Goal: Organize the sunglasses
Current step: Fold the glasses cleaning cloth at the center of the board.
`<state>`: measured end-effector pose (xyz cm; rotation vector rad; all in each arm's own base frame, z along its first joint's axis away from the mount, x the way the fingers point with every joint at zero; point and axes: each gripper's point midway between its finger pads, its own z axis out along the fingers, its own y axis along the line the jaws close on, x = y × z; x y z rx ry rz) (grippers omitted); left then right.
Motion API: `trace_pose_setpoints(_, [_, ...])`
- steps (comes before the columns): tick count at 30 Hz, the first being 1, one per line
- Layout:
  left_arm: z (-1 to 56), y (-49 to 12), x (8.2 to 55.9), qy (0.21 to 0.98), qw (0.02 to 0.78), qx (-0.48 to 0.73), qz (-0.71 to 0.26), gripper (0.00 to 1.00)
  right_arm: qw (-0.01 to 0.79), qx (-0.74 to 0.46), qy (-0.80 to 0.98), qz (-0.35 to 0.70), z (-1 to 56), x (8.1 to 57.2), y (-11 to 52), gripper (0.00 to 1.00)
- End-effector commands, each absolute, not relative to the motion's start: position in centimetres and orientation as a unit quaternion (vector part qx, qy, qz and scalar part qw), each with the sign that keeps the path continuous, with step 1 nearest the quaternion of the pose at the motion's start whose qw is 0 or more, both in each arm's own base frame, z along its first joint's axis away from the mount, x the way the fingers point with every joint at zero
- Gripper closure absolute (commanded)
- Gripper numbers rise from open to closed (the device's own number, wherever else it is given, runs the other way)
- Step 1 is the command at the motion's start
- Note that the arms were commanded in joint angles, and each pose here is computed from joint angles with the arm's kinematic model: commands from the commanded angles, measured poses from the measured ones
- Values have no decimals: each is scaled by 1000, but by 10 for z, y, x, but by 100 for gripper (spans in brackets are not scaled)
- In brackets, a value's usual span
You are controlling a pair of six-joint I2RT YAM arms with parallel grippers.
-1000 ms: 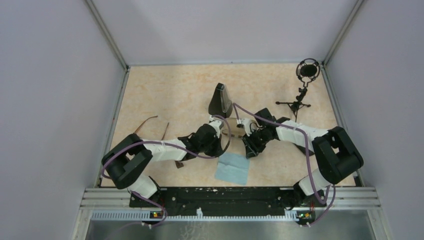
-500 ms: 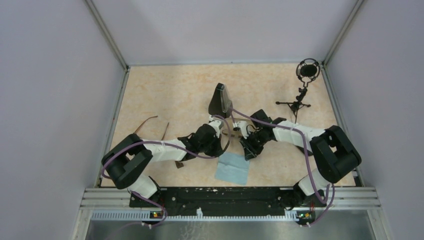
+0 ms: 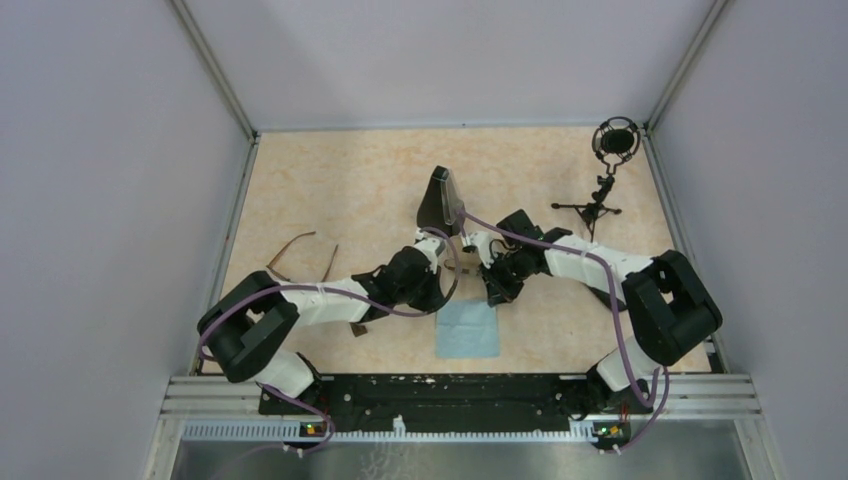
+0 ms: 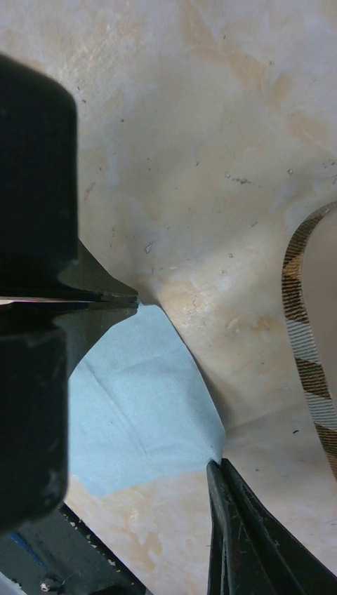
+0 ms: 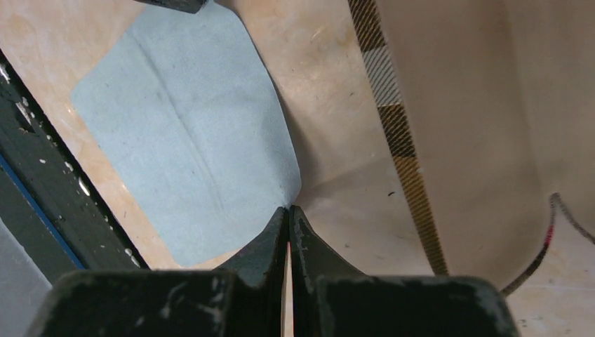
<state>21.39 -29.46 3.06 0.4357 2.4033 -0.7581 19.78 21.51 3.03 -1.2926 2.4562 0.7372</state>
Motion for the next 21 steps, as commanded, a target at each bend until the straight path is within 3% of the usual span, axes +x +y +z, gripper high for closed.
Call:
trace_pose_setpoints(1, [48, -293, 231, 886, 332, 160, -282, 100, 174, -474, 829, 242, 42, 221, 228, 100])
trace_pose_setpoints(12, [70, -295, 225, 865, 348, 173, -317, 100, 198, -510, 804, 234, 51, 216, 220, 100])
trace_pose_setpoints(21, [64, -296, 205, 864, 316, 194, -340, 100, 189, -525, 783, 275, 59, 197, 224, 100])
